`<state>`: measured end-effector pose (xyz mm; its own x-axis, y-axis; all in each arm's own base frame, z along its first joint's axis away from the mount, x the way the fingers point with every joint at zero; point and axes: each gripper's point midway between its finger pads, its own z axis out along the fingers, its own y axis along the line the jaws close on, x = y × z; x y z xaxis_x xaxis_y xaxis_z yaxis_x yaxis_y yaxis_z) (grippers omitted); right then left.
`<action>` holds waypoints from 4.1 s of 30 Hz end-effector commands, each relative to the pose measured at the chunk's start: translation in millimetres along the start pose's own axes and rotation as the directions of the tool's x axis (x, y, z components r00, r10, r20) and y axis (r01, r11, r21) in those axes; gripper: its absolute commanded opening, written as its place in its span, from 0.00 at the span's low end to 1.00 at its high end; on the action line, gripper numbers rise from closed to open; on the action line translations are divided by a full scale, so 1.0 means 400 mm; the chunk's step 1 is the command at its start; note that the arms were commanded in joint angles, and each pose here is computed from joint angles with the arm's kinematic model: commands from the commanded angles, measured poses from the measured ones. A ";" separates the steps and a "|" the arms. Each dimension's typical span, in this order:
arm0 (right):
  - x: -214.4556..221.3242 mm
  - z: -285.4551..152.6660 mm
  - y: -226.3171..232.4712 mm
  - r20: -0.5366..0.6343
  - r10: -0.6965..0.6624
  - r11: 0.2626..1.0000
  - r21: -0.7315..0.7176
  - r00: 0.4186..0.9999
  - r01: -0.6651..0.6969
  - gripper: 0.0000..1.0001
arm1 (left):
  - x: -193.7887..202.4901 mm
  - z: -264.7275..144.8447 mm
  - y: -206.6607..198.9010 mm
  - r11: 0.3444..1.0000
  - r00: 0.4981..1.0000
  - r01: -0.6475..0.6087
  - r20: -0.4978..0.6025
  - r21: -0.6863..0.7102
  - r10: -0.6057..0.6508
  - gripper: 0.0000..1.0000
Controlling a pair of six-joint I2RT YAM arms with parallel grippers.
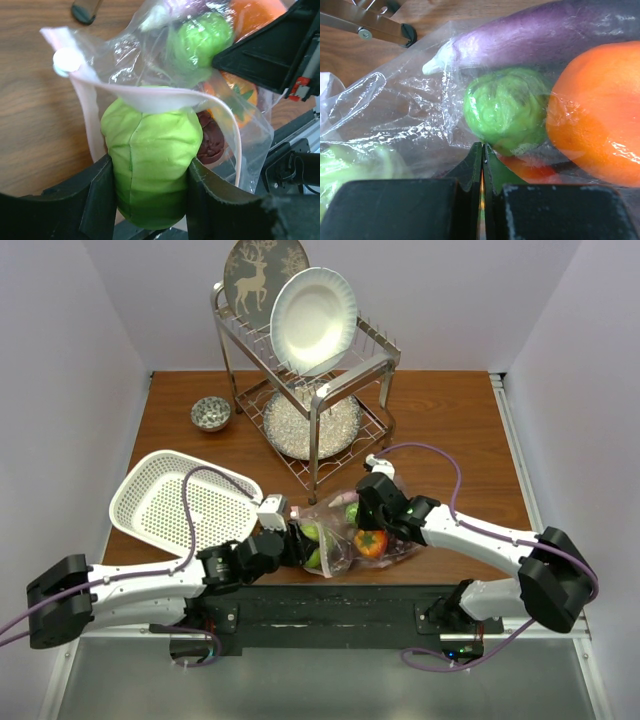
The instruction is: Open the zip-top bag and remove the fake food
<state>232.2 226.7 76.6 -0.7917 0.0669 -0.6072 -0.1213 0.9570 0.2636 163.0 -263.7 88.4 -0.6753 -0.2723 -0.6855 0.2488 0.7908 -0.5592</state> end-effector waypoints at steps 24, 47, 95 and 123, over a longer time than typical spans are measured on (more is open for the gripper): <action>-0.054 -0.024 0.019 0.074 -0.012 0.999 -0.039 0.997 0.015 0.00 | -0.303 -0.234 0.079 0.916 0.987 -0.039 0.125 -0.400 0.097 0.26; -0.105 -0.099 0.045 0.131 -0.028 0.994 -0.105 0.991 0.042 0.13 | -0.492 -0.180 0.418 0.748 0.939 0.182 0.339 -0.638 0.060 1.00; 0.130 -0.099 0.049 -0.034 -0.103 0.994 -0.037 0.994 0.101 0.18 | 0.004 -0.010 -0.020 1.000 0.994 0.018 -0.107 0.001 -0.018 0.15; 0.150 -0.021 0.084 -0.070 -0.143 0.990 -0.015 0.987 0.142 0.17 | 0.063 0.072 -0.072 0.990 0.994 -0.078 -0.070 0.121 0.087 0.74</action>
<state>164.7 243.7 46.2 -0.8281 -0.1121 -0.5493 -0.2358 0.9586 0.1598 152.5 -295.1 55.6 -0.7431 -0.1503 -0.6520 0.3335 0.7616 -0.5557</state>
